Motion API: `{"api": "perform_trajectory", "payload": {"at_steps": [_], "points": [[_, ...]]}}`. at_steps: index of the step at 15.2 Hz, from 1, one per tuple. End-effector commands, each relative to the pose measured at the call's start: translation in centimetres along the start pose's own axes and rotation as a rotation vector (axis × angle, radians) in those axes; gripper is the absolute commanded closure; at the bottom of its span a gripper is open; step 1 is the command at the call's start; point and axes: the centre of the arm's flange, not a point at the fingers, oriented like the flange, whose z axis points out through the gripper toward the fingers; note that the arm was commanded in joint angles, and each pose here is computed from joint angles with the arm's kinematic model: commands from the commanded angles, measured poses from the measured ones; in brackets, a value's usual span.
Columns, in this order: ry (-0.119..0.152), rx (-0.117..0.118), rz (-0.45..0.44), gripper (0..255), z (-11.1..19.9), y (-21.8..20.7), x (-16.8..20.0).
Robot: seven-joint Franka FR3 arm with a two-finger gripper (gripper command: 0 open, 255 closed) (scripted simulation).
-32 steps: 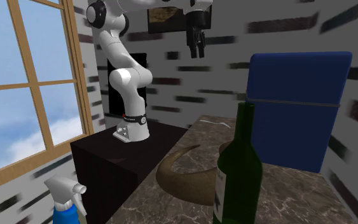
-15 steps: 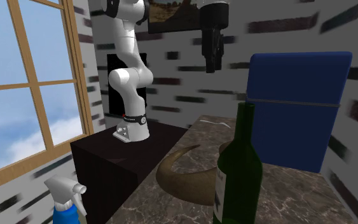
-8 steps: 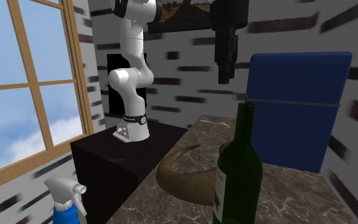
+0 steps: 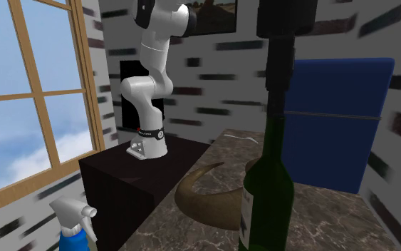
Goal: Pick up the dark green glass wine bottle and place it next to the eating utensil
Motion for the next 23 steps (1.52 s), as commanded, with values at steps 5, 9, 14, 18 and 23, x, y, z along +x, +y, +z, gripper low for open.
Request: {"api": "perform_trajectory", "payload": {"at_steps": [5,9,14,18,23], "points": [[-0.001,0.0,-0.002,0,2.7,0.7,0.4],[-0.001,0.0,-0.002,0,4.0,0.7,0.4],[-0.001,0.0,-0.002,0,4.0,0.7,0.4],[-0.001,0.0,-0.002,255,4.0,0.7,0.4],[-0.001,0.0,-0.002,255,4.0,0.7,0.3]]}}
